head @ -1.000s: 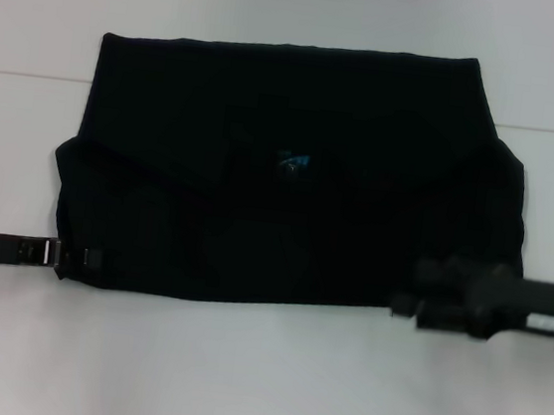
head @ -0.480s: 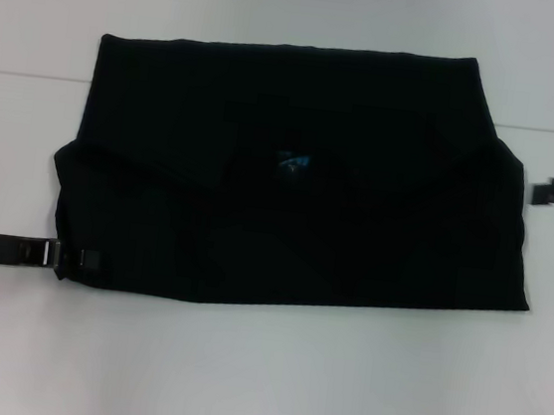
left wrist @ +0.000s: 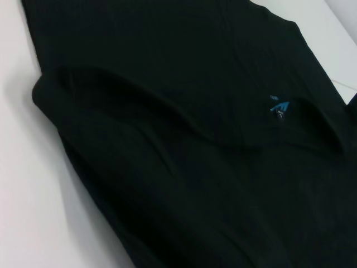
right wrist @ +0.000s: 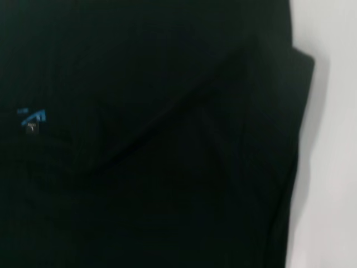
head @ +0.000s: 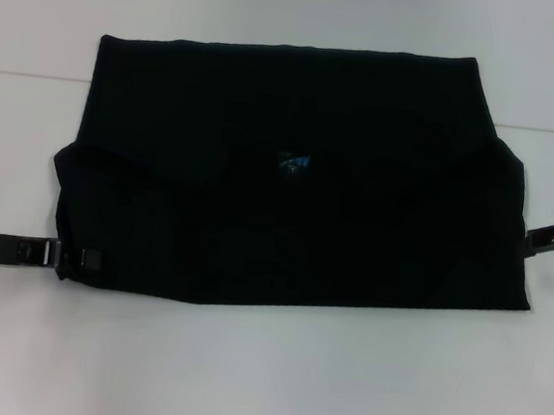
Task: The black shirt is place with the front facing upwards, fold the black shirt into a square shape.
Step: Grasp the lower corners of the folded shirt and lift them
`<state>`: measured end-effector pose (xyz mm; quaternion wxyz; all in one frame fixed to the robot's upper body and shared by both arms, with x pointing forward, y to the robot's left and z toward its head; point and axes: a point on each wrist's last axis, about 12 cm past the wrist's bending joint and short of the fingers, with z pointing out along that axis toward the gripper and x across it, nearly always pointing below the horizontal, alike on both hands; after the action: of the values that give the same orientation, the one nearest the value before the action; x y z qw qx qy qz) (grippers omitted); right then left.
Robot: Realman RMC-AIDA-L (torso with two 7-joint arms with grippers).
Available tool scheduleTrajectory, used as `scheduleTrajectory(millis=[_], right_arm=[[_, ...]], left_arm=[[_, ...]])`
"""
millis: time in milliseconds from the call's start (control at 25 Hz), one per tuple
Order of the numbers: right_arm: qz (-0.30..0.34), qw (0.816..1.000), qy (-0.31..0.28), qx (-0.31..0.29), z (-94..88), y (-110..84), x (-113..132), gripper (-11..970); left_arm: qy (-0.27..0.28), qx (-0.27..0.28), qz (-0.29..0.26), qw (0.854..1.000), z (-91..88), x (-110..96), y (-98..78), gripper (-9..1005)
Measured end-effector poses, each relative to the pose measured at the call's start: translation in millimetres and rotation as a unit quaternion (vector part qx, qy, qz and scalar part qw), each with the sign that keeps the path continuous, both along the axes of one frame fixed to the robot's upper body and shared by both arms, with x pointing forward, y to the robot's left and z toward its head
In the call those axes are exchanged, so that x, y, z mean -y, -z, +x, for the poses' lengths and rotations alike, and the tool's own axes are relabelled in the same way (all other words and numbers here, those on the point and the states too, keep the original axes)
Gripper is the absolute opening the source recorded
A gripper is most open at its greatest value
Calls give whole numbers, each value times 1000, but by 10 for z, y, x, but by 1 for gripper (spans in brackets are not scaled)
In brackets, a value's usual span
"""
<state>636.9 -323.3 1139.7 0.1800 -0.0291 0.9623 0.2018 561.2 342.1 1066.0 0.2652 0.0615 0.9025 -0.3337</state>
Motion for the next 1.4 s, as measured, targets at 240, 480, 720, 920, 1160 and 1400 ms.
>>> scheduleTrajectory(millis=[240,480,720,920,1160,1400], right_arm=[[-5,1000,-10,-11,-11,157,-140,794],[-6,1000,-19,-14,-20,227,-245,779],[-14,999,-28,-15,-25,269,-285,757],[-30,999,-41,-15,-28,290,-309,740],[-31,999,-41,-14,-29,293,-310,524],[-32,999,-41,-13,-28,293,-308,281]], left_arm=[[3,0,-5,1000,1,5,-16,61],[3,0,-6,1000,8,5,-24,61],[2,1,-7,1000,15,5,-32,61],[4,1,-10,1000,13,10,-40,61],[9,1,-15,1000,13,20,-55,62],[9,-1,-17,1000,10,22,-57,62]])
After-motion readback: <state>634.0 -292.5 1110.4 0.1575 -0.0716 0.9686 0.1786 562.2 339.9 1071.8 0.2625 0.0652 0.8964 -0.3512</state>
